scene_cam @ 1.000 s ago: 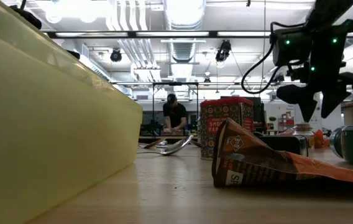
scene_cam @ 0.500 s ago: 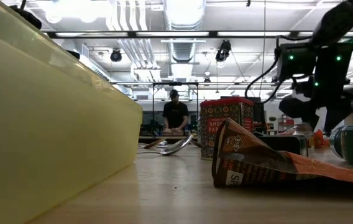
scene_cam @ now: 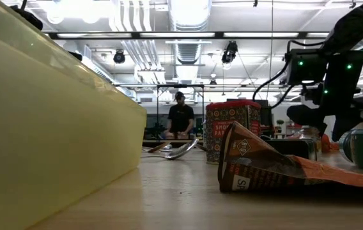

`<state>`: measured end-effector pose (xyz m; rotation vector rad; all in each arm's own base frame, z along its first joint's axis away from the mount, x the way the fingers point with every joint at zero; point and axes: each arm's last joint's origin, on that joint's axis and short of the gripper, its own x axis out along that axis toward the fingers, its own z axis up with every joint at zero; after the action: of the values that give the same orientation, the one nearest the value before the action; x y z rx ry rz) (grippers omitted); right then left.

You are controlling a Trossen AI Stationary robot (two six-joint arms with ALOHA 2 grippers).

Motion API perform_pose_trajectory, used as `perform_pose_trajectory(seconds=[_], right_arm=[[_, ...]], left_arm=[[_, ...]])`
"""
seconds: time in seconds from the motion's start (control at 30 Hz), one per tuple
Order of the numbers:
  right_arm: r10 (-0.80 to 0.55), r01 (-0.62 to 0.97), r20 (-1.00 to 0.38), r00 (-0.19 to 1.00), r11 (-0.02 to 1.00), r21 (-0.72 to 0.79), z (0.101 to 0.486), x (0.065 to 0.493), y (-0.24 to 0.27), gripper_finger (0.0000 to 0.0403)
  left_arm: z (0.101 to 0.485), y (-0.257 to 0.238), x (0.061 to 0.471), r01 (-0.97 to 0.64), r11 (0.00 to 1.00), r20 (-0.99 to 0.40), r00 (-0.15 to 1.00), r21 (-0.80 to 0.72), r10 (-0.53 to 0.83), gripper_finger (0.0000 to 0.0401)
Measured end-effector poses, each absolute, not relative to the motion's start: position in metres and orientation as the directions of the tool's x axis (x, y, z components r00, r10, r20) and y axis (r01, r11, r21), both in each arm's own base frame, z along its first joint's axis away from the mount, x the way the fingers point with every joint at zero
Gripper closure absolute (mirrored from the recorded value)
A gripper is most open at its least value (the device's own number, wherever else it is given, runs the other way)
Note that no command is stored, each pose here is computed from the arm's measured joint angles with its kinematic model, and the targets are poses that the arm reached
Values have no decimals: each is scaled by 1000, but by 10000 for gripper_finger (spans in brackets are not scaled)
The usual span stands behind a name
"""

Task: Pick & Place Food Item
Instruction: Put the orange noodle pack into the yellow bin

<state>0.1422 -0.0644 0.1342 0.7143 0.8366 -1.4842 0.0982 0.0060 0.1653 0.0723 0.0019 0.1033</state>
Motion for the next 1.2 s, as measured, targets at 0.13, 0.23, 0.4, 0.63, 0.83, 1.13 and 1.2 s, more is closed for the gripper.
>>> perform_pose_trajectory(seconds=[0.13,0.23,0.4,0.63,0.83,1.13,1.2], right_arm=[[-550,996,-831,-82,-9,-92,134,143,-65,179],[-543,996,-836,-79,-7,-89,134,143,-64,179],[-526,996,-848,-64,15,-85,134,143,-64,179],[-505,943,-863,-27,272,-189,144,152,-65,179],[-494,824,-867,-68,461,-328,151,151,-65,179],[-508,751,-858,-78,536,-386,146,152,-66,179],[-505,745,-859,-86,539,-392,144,152,-66,179]], left_arm=[[165,6,98,-102,992,1,995,73,103,391],[165,6,98,-102,992,2,995,72,102,391],[165,6,98,-103,992,2,995,72,103,391],[165,6,98,-102,992,2,995,72,102,391],[165,6,98,-103,992,1,995,72,103,391],[165,6,98,-102,992,2,995,72,102,391],[165,6,98,-103,992,2,995,72,103,391]])
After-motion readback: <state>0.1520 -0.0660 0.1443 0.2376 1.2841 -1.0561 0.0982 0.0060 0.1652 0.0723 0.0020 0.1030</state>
